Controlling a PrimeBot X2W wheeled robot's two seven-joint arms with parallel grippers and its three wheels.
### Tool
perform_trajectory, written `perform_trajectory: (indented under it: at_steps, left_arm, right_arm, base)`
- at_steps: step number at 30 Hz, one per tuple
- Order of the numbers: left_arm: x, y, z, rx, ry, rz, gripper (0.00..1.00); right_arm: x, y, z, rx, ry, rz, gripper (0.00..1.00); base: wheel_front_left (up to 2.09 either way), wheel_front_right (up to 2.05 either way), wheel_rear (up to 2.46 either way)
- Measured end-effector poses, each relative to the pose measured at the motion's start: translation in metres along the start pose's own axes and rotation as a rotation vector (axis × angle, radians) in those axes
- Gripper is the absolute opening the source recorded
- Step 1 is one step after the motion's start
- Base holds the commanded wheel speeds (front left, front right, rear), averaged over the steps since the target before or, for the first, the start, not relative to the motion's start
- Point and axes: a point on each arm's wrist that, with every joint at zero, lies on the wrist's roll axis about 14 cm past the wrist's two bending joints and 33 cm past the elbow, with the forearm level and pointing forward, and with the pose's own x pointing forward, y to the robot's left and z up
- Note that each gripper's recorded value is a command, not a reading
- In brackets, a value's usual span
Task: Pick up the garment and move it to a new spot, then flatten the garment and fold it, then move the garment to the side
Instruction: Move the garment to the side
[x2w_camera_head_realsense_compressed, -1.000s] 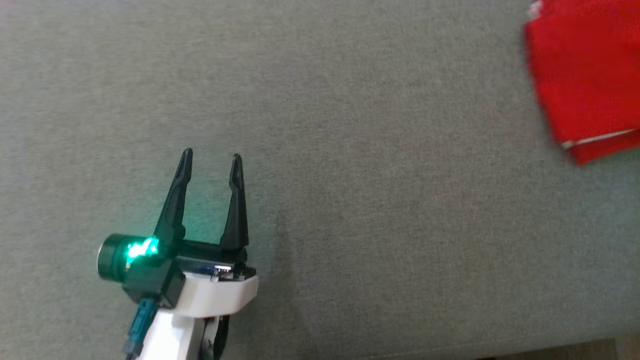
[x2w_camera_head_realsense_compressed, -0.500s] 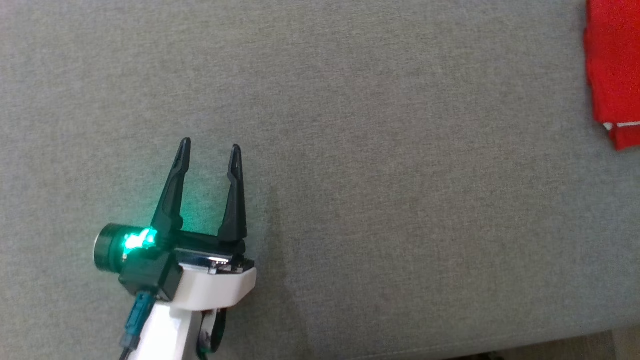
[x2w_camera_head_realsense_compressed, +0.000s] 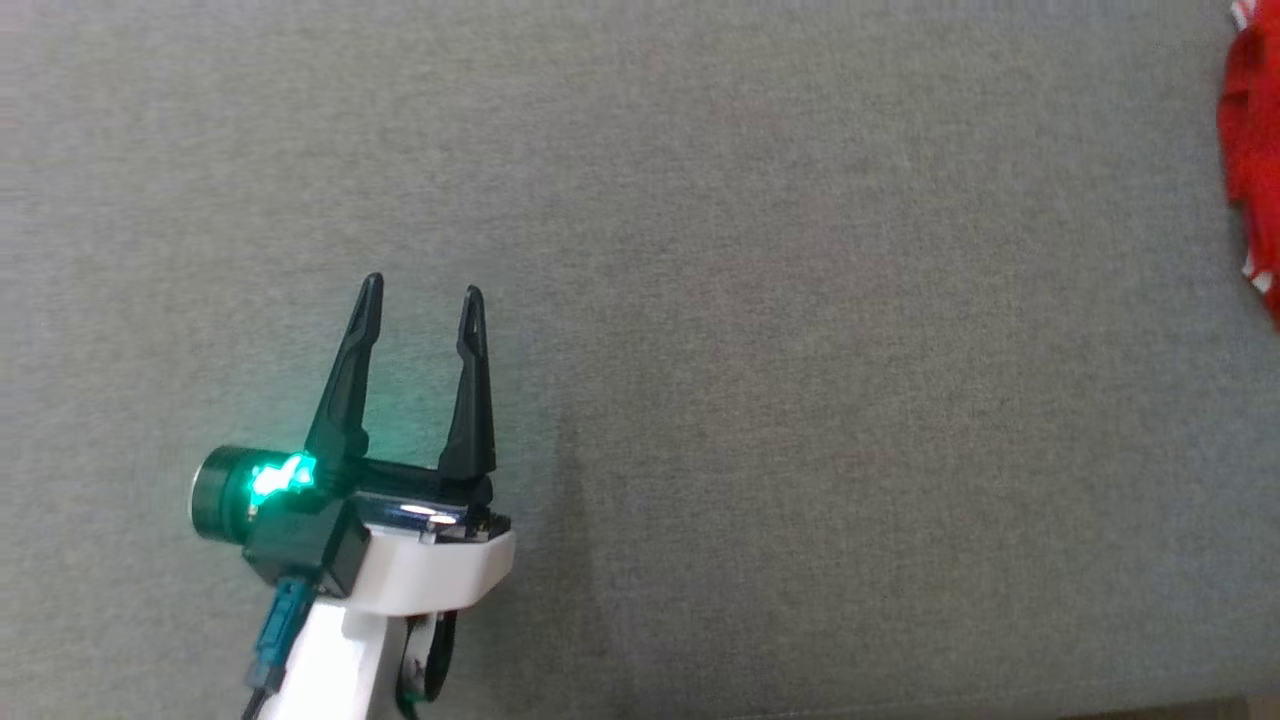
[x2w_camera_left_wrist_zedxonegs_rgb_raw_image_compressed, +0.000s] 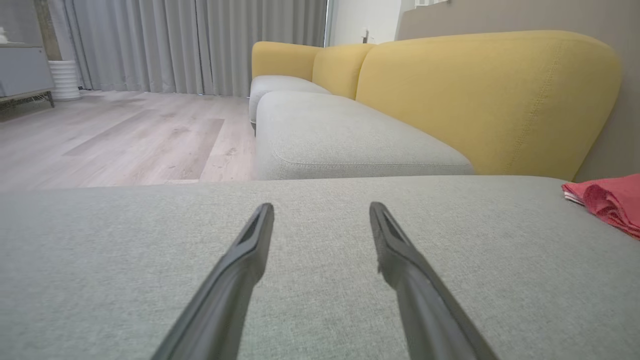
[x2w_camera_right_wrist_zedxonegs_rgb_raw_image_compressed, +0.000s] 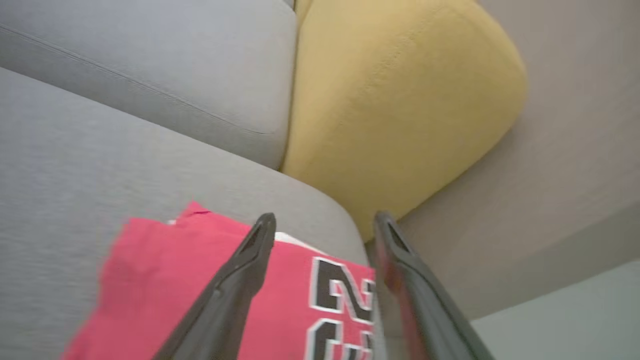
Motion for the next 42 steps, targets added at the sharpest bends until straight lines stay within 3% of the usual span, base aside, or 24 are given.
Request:
perform_trajectory:
  at_steps: [1, 6, 11, 17, 22, 31, 42]
  left_arm:
    - [-0.003, 0.001, 0.006, 0.007, -0.013, 0.008, 1.00]
    - [-0.016, 0.005, 0.022, 0.027, -0.038, 0.032, 1.00]
    - [-0.038, 0.011, 0.038, 0.015, -0.066, 0.074, 1.00]
    - [-0.063, 0.018, 0.064, 0.010, -0.128, 0.122, 1.00]
    - [-0.091, 0.028, 0.071, 0.021, -0.146, 0.191, 1.00]
    - [-0.140, 0.031, 0.067, 0.015, -0.143, 0.249, 1.00]
    - [-0.149, 0.027, 0.061, 0.021, -0.132, 0.226, 1.00]
  right_arm:
    - [0.000, 0.032, 0.007, 0.031, -0.043, 0.064, 1.00]
    - [-0.018, 0.126, 0.037, 0.179, -0.190, 0.241, 1.00]
    - [-0.061, 0.211, 0.038, 0.347, -0.240, 0.405, 1.00]
    - [-0.110, 0.274, 0.056, 0.506, -0.301, 0.544, 1.00]
    - [-0.145, 0.268, 0.103, 0.599, -0.448, 0.538, 1.00]
    - [-0.202, 0.259, 0.057, 0.618, -0.370, 0.477, 1.00]
    - [-0.211, 0.243, 0.061, 0.637, -0.405, 0.428, 1.00]
  base:
    - [0.00, 0.00, 0.00]
    - [0.00, 0.00, 0.00]
    - [0.00, 0.00, 0.00]
    - [0.00, 0.00, 0.00]
    - [0.00, 0.00, 0.00]
    - [0.00, 0.00, 0.00]
    - [0.00, 0.00, 0.00]
